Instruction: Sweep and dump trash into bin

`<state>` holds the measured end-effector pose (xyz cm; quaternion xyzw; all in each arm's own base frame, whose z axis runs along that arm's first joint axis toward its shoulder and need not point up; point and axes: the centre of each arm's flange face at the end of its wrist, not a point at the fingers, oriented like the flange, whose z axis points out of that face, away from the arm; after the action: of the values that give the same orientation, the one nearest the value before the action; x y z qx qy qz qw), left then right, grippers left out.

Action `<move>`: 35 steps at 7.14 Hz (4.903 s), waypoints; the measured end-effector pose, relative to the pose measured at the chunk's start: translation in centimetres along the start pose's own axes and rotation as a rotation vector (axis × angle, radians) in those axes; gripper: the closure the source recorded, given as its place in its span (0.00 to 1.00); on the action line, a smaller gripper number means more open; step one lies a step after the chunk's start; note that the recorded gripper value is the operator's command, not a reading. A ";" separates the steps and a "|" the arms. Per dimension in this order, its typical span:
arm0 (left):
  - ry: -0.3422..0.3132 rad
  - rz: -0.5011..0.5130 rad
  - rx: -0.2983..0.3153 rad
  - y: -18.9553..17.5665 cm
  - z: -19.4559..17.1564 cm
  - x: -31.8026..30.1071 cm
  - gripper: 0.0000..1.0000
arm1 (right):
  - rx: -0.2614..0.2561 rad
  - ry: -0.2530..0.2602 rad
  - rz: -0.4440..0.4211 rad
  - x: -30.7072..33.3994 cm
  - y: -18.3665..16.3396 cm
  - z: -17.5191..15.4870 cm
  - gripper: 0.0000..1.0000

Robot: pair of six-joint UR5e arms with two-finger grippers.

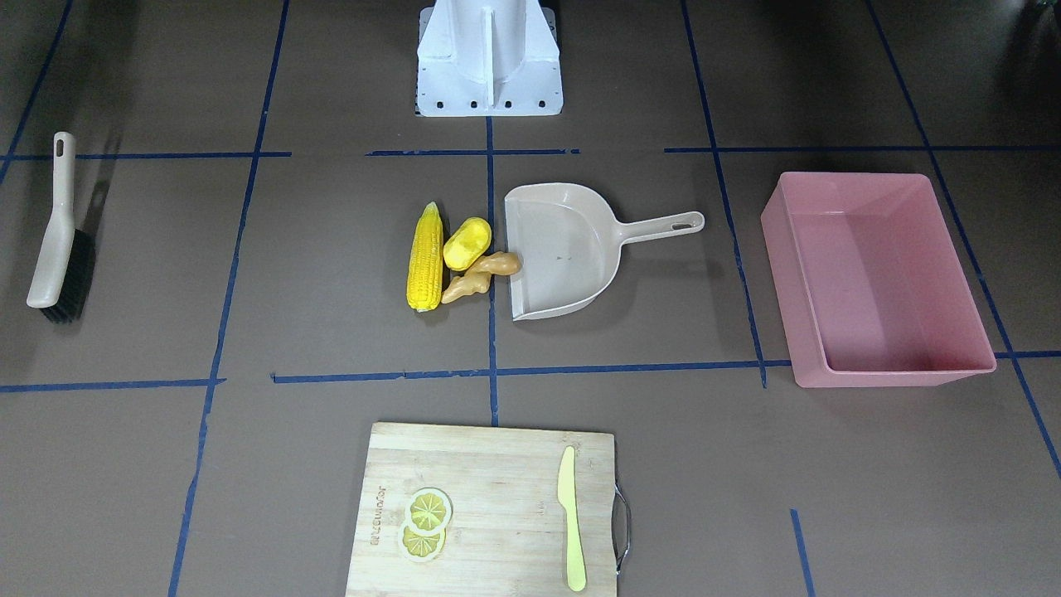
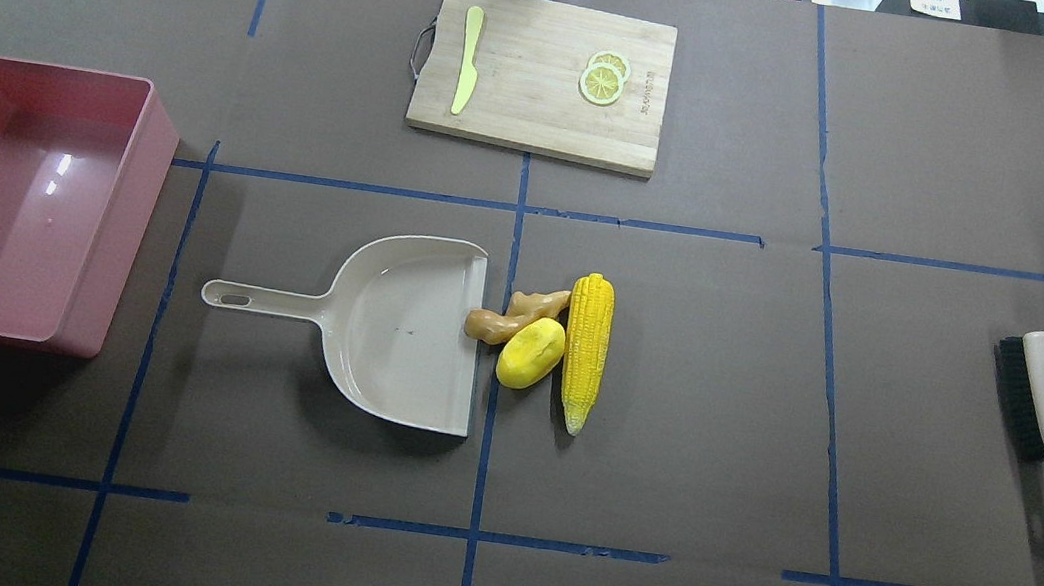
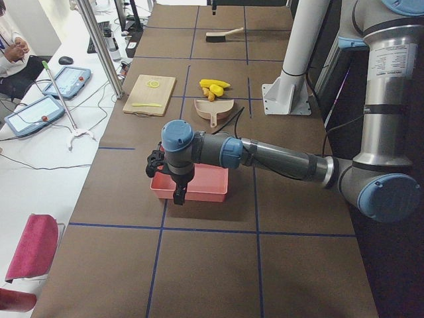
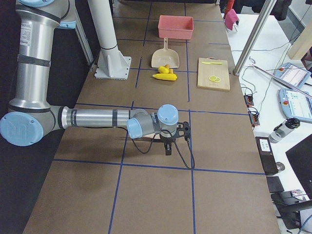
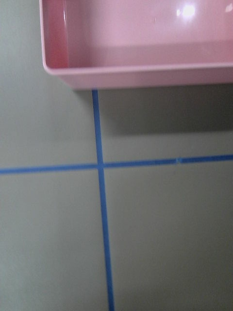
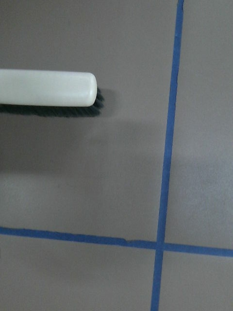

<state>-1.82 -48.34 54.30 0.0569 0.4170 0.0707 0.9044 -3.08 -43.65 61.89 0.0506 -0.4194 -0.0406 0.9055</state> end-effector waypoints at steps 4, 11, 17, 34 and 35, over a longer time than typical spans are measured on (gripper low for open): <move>0.099 0.439 -0.034 -4.2 3.1 21.7 0.00 | 0.020 -0.084 0.043 -6.8 5.1 2.6 0.00; 0.138 0.855 -0.054 -3.6 8.6 41.5 0.00 | -0.090 0.053 0.010 -9.7 13.5 6.4 0.06; 0.038 0.935 -0.028 -2.8 10.8 44.7 0.00 | -0.117 0.110 -0.045 -10.1 14.3 9.4 0.97; 0.050 1.345 -0.127 -2.3 20.8 46.9 0.29 | -0.052 -0.100 -0.069 -37.1 6.9 8.4 0.98; 0.051 1.347 -0.133 -2.2 21.1 46.9 0.43 | -0.058 -0.100 -0.061 -38.6 7.2 8.8 0.98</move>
<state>44.53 -43.17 32.61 0.2468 0.3064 0.6458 0.6543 -34.42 -32.52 39.30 0.0350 -0.4609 -0.0827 0.8829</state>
